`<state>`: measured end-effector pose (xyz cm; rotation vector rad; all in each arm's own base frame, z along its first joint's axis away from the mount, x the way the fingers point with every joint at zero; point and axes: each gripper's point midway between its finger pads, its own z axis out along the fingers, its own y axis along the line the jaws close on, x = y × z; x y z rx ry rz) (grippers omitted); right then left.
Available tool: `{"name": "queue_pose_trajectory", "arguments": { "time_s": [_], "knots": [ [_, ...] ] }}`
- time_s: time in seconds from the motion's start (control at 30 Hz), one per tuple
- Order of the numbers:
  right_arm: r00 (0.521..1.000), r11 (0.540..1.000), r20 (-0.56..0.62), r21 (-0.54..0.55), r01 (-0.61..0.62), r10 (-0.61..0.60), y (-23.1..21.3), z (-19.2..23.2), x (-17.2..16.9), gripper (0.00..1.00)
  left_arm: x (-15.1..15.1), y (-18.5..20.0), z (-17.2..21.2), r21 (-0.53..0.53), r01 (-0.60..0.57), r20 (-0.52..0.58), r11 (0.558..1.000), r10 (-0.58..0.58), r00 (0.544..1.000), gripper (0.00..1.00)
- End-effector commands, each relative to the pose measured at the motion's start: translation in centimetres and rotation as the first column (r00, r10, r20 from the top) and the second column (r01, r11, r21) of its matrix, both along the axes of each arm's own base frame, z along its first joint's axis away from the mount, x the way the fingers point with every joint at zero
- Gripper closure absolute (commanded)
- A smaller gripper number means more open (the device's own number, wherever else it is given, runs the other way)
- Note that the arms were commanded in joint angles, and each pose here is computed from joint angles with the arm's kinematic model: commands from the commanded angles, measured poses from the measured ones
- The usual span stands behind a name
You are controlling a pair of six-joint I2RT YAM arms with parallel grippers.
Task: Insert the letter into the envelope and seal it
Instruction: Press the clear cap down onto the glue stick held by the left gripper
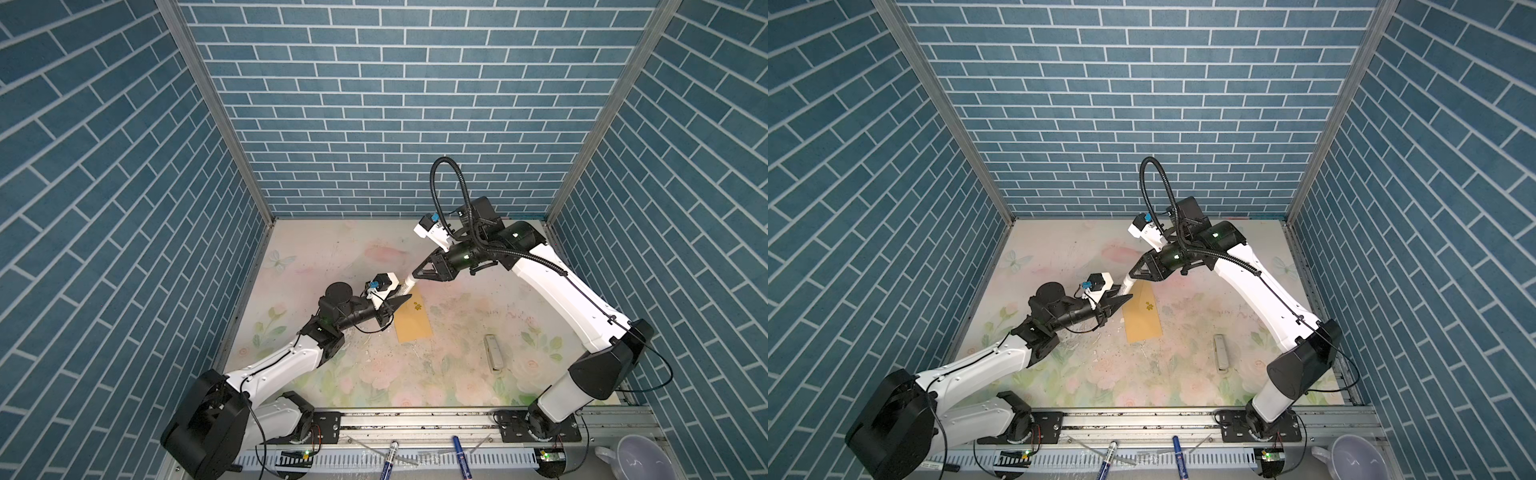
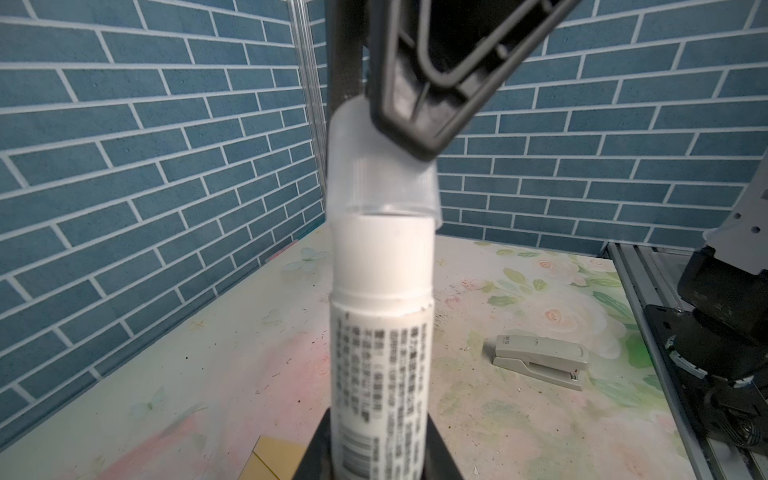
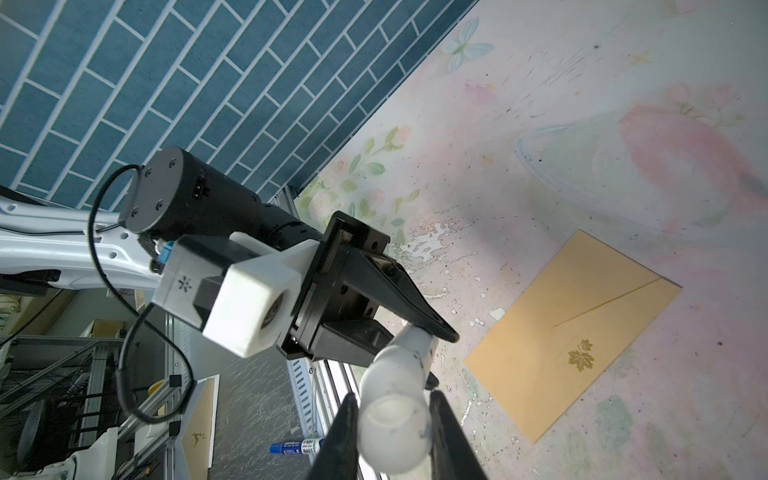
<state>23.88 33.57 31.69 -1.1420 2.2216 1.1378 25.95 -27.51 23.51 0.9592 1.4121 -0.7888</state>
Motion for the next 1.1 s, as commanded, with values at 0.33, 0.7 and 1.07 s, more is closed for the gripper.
{"name": "queue_pose_trajectory", "arguments": {
  "time_s": [0.33,0.7,1.07],
  "knots": [
    [0.993,0.994,0.051,-0.024,-0.107,0.108,1.2,0.1,-2.2,0.81,-0.2,-0.4,1.4,-0.029,0.029,0.038,0.999,-0.028,0.999,1.0],
    [0.99,0.991,0.064,-0.054,-0.123,0.126,1.4,-0.5,-2.6,0.79,-0.2,-0.5,1.3,-0.028,0.032,0.034,0.999,-0.031,0.999,1.0],
    [0.987,0.988,0.067,-0.061,-0.142,0.146,1.6,-0.7,-3.1,0.75,-0.2,-0.5,1.3,-0.029,0.032,0.034,0.999,-0.031,0.999,1.0]
  ]
}}
